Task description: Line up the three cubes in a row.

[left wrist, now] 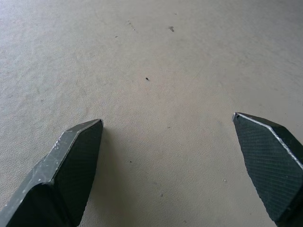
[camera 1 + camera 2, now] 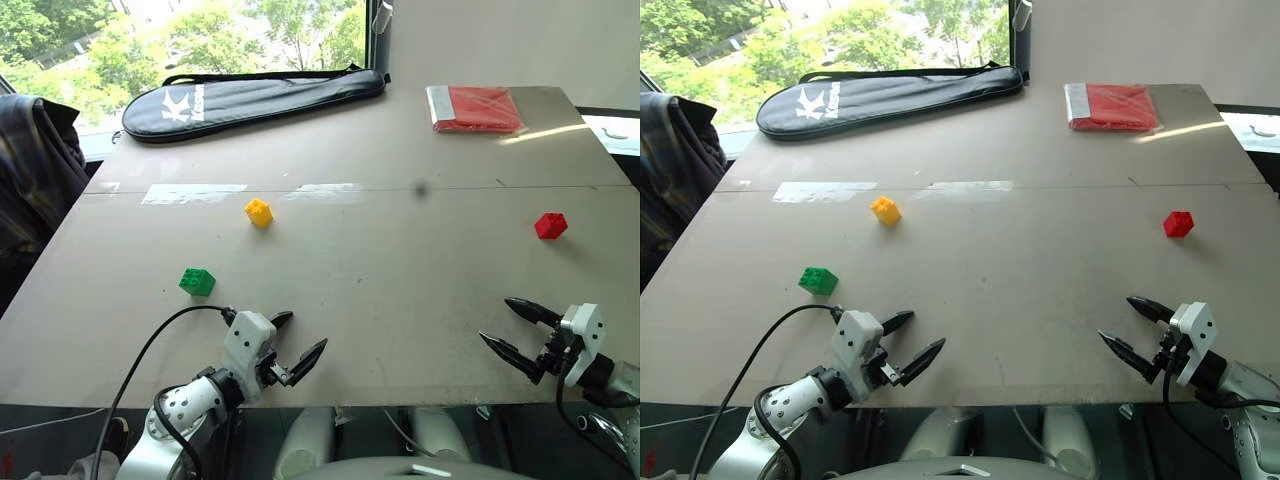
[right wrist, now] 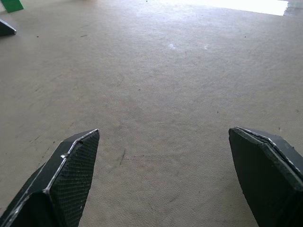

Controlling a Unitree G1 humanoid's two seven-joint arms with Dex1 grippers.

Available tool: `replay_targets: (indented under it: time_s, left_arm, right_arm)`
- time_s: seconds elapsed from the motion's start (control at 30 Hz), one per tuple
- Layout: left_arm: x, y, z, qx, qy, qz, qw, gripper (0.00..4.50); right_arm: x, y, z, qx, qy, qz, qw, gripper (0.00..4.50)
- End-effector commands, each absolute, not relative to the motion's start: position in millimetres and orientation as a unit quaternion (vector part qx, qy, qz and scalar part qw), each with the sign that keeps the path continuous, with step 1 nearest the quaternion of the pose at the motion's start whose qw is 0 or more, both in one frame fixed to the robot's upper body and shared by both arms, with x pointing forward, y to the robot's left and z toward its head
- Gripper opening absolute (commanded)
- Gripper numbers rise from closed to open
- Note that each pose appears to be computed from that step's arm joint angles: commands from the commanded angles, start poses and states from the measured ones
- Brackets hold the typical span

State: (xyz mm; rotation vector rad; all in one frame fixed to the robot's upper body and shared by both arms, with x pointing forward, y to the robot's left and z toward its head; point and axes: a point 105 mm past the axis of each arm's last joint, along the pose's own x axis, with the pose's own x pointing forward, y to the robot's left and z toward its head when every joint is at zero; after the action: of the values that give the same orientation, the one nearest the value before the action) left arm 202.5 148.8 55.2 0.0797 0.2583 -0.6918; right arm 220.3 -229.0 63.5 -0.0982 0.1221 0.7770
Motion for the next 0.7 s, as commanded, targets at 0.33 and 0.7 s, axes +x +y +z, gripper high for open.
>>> replay_targets:
  time_s: [0.33,0.7]
  left_arm:
    - [201,134,74,0.020,0.107,-0.364,0.925,4.48]
    - [213,132,90,0.054,0.084,-0.392,0.915,4.48]
  right_arm:
    - [230,-235,73,-0.069,0.049,0.366,0.927,4.50]
    - [249,-255,87,-0.054,0.034,0.273,0.960,4.50]
